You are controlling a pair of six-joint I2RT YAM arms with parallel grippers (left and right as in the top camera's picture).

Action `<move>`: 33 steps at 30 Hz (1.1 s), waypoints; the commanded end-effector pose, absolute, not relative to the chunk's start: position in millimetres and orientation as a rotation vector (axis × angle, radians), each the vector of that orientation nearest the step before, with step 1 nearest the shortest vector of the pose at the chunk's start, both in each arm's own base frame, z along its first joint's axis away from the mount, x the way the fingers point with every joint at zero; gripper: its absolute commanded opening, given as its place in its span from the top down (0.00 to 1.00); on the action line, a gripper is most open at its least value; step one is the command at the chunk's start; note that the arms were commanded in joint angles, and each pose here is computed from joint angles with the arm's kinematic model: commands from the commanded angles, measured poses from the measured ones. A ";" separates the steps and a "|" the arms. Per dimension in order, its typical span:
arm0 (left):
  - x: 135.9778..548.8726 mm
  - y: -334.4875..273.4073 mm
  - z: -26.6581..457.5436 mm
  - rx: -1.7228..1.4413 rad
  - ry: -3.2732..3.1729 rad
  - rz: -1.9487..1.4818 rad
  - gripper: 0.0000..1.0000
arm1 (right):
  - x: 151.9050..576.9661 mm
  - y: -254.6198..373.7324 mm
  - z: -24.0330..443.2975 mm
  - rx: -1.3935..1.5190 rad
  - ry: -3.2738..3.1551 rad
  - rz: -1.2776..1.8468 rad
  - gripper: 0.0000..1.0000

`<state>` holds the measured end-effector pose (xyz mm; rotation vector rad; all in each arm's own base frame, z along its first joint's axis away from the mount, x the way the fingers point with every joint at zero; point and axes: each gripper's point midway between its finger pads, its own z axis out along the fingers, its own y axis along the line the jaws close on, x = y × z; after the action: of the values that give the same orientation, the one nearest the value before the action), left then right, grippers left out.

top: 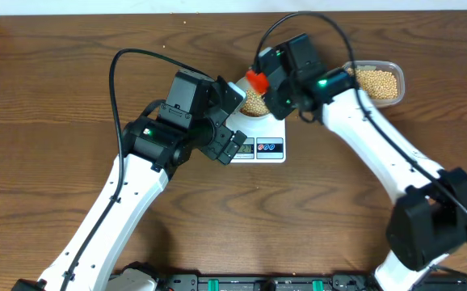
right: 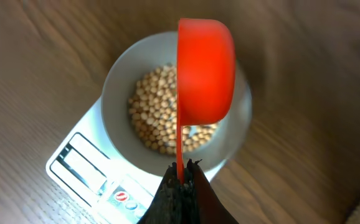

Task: Scoop item into bowl and weigh 50g on scale
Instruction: 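Tilt the scoop with the right gripper to pour soybeans into the bowl, then carry the empty scoop right back to the soybean tub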

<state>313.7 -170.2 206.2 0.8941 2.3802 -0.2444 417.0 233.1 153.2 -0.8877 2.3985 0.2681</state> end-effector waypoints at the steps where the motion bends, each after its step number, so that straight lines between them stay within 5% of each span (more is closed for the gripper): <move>1: 313.9 -171.2 206.9 0.892 2.380 -0.259 0.02 | 426.8 215.9 220.8 -0.760 2.281 0.377 0.99; 11: 313.9 -171.2 206.9 0.893 2.380 -0.259 0.02 | 436.4 127.3 265.5 -0.464 2.268 0.476 0.99; 23: 313.9 -171.2 206.9 0.893 2.380 -0.259 0.02 | 435.9 13.7 247.0 -0.118 2.396 0.388 0.99; 33: 313.9 -171.2 206.9 0.892 2.380 -0.259 0.02 | 433.4 -16.7 224.5 -0.018 2.447 0.373 0.99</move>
<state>313.6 -170.2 206.1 0.8947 2.3804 -0.2443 433.7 -10.6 236.5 -0.0571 2.4211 0.3519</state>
